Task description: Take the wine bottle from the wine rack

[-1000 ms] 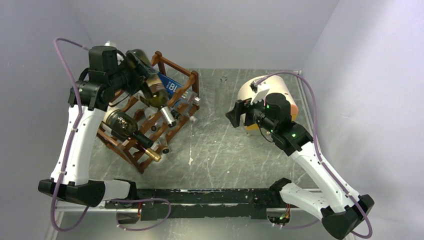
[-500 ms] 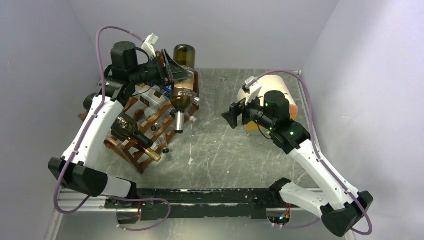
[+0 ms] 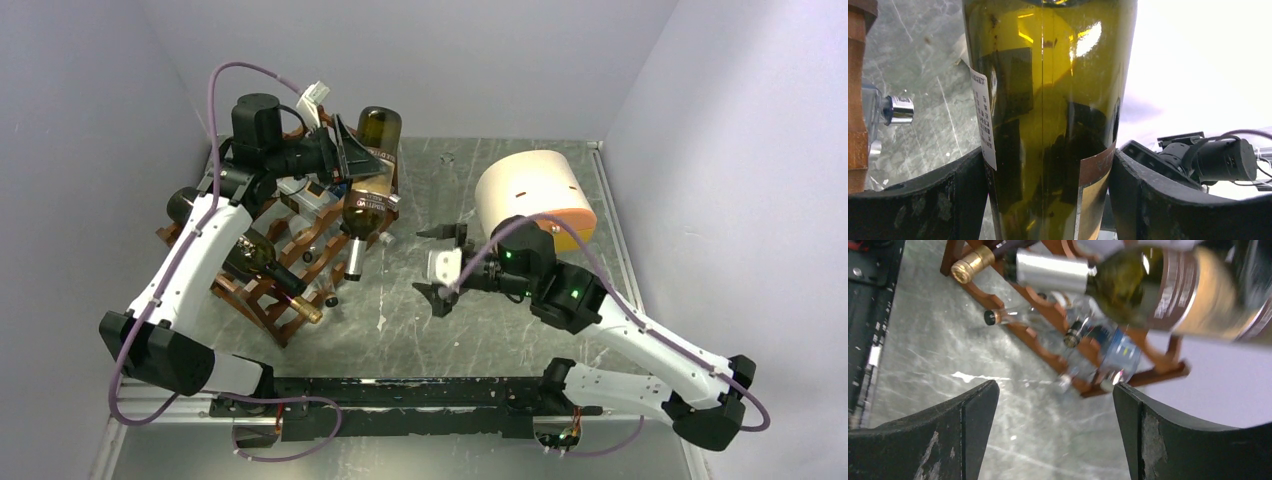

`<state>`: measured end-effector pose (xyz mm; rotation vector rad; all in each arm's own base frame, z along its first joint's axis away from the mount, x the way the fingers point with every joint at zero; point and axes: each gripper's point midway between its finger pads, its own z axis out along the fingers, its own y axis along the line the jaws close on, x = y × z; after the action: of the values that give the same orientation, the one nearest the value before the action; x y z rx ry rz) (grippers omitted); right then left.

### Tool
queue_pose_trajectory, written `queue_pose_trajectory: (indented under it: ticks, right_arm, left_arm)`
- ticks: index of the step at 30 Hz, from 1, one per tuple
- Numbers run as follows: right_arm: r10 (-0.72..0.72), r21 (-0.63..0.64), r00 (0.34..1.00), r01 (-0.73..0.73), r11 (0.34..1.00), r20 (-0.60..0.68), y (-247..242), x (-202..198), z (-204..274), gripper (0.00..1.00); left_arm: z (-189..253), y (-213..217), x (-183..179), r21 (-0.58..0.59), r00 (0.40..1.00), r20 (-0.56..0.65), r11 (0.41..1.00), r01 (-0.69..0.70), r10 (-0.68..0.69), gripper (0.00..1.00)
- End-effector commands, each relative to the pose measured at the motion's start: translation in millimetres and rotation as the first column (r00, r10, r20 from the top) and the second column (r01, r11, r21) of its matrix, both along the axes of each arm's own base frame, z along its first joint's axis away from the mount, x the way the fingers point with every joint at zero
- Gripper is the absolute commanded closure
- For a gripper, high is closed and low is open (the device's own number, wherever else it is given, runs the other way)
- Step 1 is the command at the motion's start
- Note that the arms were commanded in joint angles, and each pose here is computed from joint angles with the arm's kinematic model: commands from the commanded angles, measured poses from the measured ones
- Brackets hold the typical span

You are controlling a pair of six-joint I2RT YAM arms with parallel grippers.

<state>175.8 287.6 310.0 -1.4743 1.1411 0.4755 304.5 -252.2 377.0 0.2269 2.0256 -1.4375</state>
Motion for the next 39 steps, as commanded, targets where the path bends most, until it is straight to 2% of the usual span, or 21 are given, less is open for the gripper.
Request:
queue_pose_trajectory:
  ticks: [1, 6, 10, 14, 23, 26, 30, 39]
  right_arm:
    - [0.184, -0.099, 0.867, -0.155, 0.983, 0.464, 14, -9, 33, 0.1]
    - [0.231, -0.23, 0.7, -0.097, 0.968, 0.676, 37, 4, 49, 0.11]
    - [0.299, -0.369, 0.565, 0.01, 0.929, 0.769, 58, 7, 46, 0.12]
    - [0.323, -0.389, 0.46, 0.054, 0.92, 0.827, 73, 4, 50, 0.12]
    - [0.457, -0.515, 0.337, 0.104, 0.851, 0.823, 106, 6, 22, 0.15]
    - [0.471, -0.518, 0.311, 0.087, 0.851, 0.825, 112, 1, 16, 0.19]
    - [0.444, -0.481, 0.307, 0.053, 0.875, 0.842, 118, -6, 15, 0.27]
    - [0.439, -0.473, 0.303, 0.047, 0.88, 0.846, 131, -6, 5, 0.3]
  left_arm:
    - [19, -3, -22, -0.053, 0.997, 0.03, 0.995, 0.079, -0.077, 0.93]
    - [12, -5, -24, -0.059, 0.995, -0.043, 0.995, 0.085, -0.088, 0.93]
    - [8, -4, -22, -0.043, 0.995, -0.065, 0.996, 0.078, -0.081, 0.93]
    - [4, -3, -18, -0.018, 0.996, -0.072, 0.998, 0.053, -0.054, 0.93]
    - [-4, -6, -21, -0.01, 0.989, -0.113, 0.995, 0.096, -0.097, 0.93]
    - [-5, -4, -23, 0.0, 0.99, -0.114, 0.996, 0.089, -0.088, 0.93]
    - [-8, -3, -26, 0.008, 0.989, -0.124, 0.997, 0.082, -0.08, 0.93]
    - [-5, -2, -29, 0.016, 0.99, -0.125, 0.998, 0.069, -0.066, 0.93]
